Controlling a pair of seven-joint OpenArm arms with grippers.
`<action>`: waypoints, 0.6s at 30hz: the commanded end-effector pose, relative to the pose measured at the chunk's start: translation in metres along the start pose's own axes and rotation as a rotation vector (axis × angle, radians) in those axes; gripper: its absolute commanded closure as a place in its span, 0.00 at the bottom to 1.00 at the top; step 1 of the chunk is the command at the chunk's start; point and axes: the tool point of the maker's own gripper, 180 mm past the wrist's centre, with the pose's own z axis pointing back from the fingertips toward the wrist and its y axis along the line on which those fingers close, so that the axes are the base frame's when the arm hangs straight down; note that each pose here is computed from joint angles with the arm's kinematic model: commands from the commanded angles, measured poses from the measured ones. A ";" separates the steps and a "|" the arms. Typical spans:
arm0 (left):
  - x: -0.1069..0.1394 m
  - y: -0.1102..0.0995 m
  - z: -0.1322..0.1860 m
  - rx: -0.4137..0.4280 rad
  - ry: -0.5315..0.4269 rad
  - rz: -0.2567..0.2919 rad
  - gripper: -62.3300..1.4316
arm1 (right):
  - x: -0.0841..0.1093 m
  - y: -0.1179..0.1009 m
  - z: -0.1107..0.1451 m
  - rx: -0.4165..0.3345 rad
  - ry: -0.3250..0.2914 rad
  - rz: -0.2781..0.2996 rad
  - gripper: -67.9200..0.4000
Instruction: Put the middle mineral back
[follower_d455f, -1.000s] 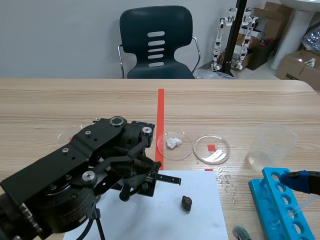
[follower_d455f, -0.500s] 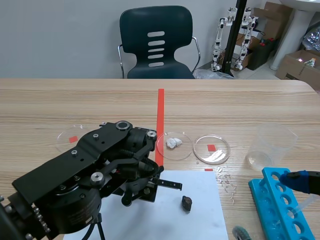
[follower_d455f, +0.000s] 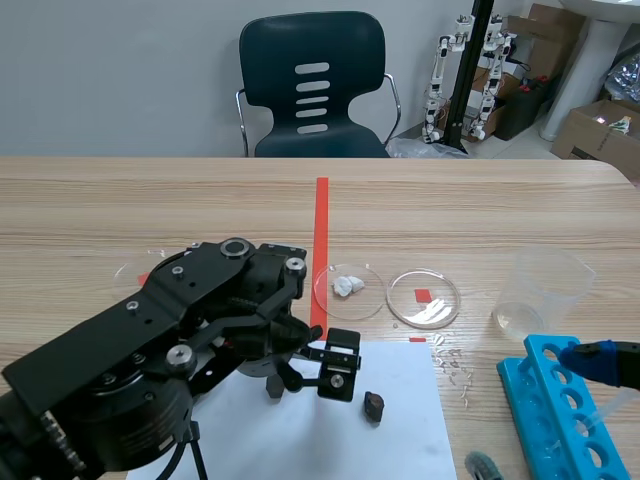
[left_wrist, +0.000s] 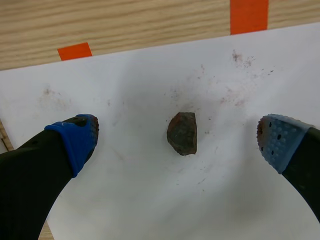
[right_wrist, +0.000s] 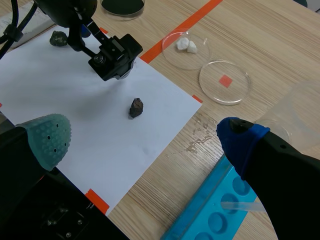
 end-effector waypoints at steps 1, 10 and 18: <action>0.006 -0.002 0.008 -0.015 -0.036 0.009 0.00 | 0.010 -0.002 -0.001 -0.001 -0.037 0.004 0.10; 0.010 0.001 0.022 -0.030 -0.090 0.015 0.00 | 0.010 -0.002 -0.001 -0.001 -0.037 0.004 0.10; 0.011 0.002 0.022 -0.030 -0.100 0.017 0.00 | 0.010 -0.002 -0.001 -0.001 -0.037 0.004 0.10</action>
